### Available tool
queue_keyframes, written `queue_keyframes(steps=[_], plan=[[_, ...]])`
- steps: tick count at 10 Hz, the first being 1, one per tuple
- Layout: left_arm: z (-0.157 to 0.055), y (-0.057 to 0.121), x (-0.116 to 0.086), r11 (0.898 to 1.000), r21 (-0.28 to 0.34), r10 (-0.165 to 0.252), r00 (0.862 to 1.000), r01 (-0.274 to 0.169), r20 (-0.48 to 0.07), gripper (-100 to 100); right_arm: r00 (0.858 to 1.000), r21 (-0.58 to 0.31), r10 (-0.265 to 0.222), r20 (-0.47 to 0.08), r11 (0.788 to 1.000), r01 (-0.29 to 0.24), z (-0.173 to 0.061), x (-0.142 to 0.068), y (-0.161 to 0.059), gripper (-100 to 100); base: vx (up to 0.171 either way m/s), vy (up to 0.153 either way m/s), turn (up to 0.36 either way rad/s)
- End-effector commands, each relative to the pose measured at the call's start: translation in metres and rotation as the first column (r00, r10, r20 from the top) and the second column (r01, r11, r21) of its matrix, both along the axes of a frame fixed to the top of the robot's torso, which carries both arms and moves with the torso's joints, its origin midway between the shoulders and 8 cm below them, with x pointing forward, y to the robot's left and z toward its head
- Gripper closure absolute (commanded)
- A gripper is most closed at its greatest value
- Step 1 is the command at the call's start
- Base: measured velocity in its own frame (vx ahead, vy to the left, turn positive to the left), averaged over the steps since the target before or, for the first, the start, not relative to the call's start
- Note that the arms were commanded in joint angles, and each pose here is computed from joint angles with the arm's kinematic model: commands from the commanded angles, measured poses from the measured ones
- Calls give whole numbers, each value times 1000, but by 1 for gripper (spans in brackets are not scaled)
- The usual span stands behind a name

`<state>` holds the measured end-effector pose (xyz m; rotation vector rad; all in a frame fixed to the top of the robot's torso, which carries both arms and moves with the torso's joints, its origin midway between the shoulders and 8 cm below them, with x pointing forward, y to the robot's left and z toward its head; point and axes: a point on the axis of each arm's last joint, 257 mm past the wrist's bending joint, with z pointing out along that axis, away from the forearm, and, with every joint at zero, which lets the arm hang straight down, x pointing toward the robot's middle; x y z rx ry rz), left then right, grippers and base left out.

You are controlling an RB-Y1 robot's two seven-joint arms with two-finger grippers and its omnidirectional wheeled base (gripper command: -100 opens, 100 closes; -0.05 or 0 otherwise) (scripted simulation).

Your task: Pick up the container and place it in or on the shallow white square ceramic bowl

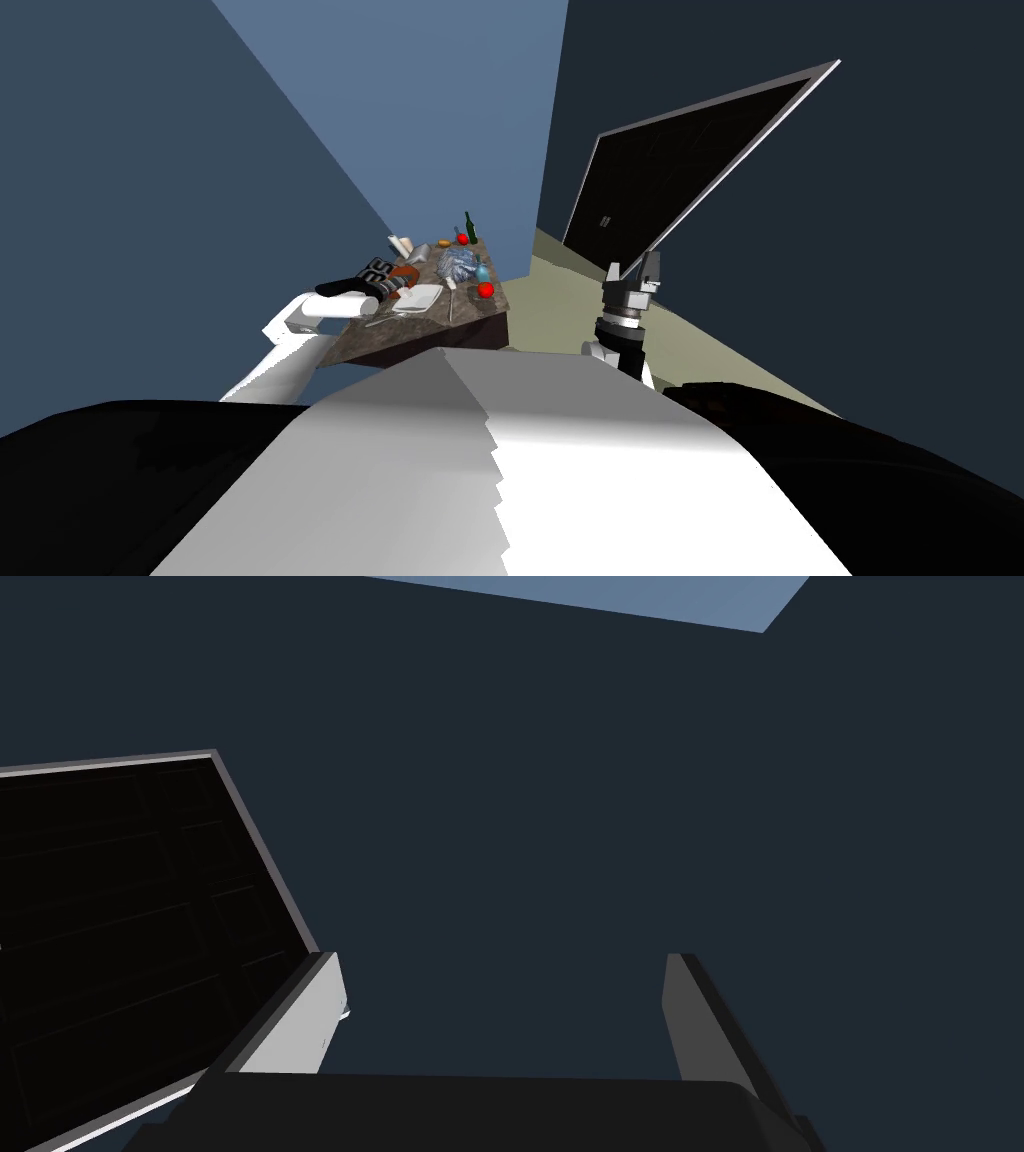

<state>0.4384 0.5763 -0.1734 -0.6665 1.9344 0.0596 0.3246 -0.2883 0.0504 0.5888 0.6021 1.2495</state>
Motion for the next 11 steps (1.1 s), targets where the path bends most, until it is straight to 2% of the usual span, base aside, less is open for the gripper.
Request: queue_keyframes(steps=[1, 4, 5, 6, 11], plan=[[14, -1, 0, 1000, 3, -7, 1000, 7, 1, -100, 1000, 0, 0, 0, 1000, 0, 0, 0, 0, 0, 9, -22, 51], [43, -8, 2, 1000, 14, -29, 1000, 29, 5, -100, 1000, 0, 0, 0, 1000, 0, 0, 0, 0, 0, 11, -27, 59], [37, -6, 1, 1000, 12, -25, 1000, 25, 7, -100, 1000, 0, 0, 0, 1000, 0, 0, 0, 0, 0, 3, -13, 11], [38, -6, 0, 1000, 12, -25, 1000, 25, 5, 0, 1000, 0, 0, 0, 1000, 0, 0, 0, 0, 0, 0, 0, 0], [38, -6, 1, 1000, 12, -25, 1000, 25, 5, 0, 1000, 0, 0, 0, 1000, 0, 0, 0, 0, 0, 0, 0, 0]])
